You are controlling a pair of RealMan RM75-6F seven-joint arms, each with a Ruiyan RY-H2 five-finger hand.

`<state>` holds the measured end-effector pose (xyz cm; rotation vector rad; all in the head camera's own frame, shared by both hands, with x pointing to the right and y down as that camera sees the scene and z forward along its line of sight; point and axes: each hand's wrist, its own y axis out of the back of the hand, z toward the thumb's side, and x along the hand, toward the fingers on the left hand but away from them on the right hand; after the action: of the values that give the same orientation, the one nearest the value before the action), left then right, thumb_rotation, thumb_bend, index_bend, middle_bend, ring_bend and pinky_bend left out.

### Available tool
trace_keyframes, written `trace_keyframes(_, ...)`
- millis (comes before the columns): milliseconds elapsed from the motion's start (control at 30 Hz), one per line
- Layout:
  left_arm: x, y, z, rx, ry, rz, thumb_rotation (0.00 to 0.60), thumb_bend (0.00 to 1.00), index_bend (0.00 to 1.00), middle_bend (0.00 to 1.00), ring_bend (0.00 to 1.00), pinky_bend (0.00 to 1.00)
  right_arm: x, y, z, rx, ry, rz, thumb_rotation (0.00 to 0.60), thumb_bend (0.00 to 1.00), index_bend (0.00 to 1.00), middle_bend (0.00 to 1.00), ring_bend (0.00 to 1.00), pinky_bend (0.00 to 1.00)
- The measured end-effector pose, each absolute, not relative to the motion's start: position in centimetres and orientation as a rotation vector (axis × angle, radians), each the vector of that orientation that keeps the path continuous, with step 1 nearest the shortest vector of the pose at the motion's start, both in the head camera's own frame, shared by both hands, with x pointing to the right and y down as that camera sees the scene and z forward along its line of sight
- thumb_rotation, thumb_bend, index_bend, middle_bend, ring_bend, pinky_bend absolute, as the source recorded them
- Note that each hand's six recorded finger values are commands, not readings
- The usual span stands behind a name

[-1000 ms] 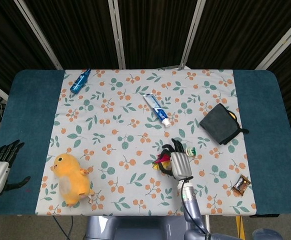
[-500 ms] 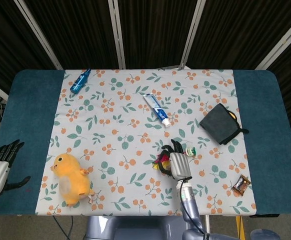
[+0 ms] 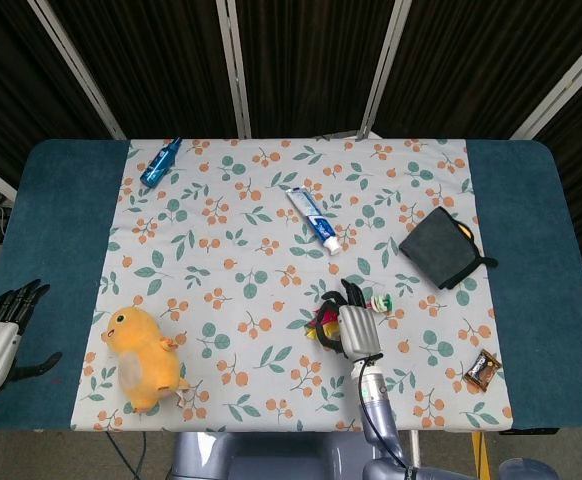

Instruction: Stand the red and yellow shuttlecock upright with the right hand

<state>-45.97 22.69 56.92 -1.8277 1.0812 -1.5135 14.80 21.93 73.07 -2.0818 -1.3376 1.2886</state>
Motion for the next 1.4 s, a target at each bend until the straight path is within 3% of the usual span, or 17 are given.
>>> trace_keyframes(633,-46.0,22.7,56.9,-1.825,1.083,-1.518,0.599,0.24,0.0,0.0,0.0,0.0,14.4,18.6,68.9,-2.052,-1.421,1.135,0.6,0.41,0.61,0.29,0.0,0.0)
trace_keyframes(1033,-46.0,22.8,57.0,-1.821,1.077,-1.526,0.599,0.24,0.0,0.0,0.0,0.0,17.7,14.3,64.6,-1.943,-1.529,1.104,0.6,0.41,0.61,0.3,0.0,0.0)
trace_keyframes(1400,-46.0,22.9,57.0,-1.815,1.072,-1.533,0.599,0.24,0.0,0.0,0.0,0.0,20.8,13.4,63.0,-1.889,-1.624,1.146,0.6,0.41,0.62,0.3,0.0,0.0)
